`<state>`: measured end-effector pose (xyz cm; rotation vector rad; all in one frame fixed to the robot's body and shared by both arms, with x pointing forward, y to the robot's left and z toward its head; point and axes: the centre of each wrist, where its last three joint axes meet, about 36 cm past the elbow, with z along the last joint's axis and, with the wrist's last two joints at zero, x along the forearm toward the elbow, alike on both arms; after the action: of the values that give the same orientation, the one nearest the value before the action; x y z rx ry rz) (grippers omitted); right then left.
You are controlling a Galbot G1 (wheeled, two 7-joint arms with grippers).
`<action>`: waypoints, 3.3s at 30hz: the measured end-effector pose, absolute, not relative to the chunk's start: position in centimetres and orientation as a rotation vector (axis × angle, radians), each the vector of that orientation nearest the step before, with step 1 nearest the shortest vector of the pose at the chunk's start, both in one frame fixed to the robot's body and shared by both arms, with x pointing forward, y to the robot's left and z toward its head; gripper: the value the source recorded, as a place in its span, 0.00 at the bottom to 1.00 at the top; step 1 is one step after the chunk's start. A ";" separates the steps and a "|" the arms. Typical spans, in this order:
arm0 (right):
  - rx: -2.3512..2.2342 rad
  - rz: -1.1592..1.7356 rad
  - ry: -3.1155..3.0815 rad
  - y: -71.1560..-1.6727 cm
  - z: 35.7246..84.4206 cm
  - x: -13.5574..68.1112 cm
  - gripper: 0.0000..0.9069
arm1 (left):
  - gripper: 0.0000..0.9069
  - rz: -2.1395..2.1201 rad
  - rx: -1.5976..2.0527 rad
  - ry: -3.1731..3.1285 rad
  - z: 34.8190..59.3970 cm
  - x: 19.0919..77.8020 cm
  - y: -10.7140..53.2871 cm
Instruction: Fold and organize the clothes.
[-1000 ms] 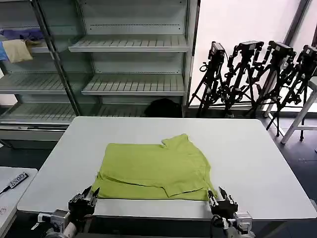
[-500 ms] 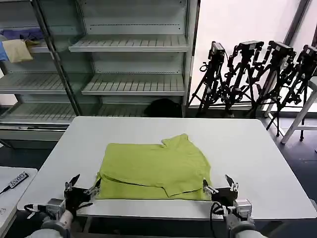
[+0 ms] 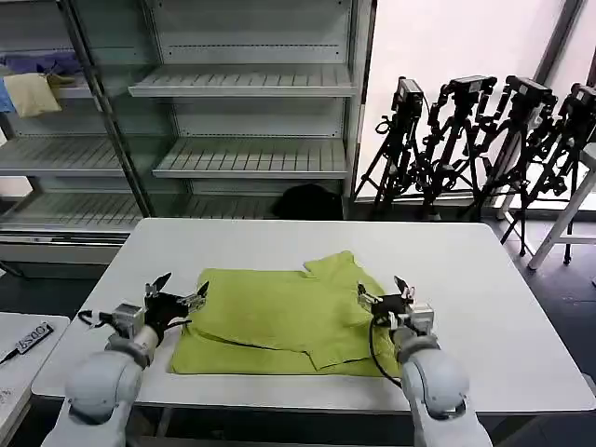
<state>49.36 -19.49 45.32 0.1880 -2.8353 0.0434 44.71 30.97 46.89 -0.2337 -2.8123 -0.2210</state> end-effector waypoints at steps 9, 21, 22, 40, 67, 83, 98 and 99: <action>0.197 0.036 -2.789 -18.1 44.6 55.2 1.00 | 1.00 -0.225 -0.279 -2.765 46.1 51.1 31.3; 0.203 0.058 -2.729 -16.7 43.7 59.0 1.00 | 1.00 -0.270 -0.282 -2.671 44.6 54.6 33.7; 0.204 0.059 -2.726 -16.6 43.7 59.1 1.00 | 1.00 -0.271 -0.282 -2.666 44.6 54.7 33.9; 0.199 0.079 -2.701 -16.3 42.9 59.7 1.00 | 0.89 -0.214 -0.342 -2.635 43.5 54.3 34.3; 0.216 0.114 -2.683 -16.4 41.7 58.3 0.00 | 0.01 -0.152 -0.376 -2.618 42.2 54.0 33.8; 0.221 0.078 -2.709 -16.6 42.5 57.2 0.00 | 0.01 -0.117 -0.384 -2.644 43.0 53.6 34.2; 0.269 0.024 -2.790 -17.3 44.8 54.0 0.00 | 0.01 -0.061 -0.433 -2.699 44.9 51.6 35.0; 0.273 0.023 -2.794 -17.4 44.8 53.6 0.00 | 0.01 -0.056 -0.438 -2.702 44.9 51.4 35.0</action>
<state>53.59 -17.37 44.82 0.2730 -2.7938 0.0225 51.39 35.02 44.93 -0.4385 -2.7017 -0.0564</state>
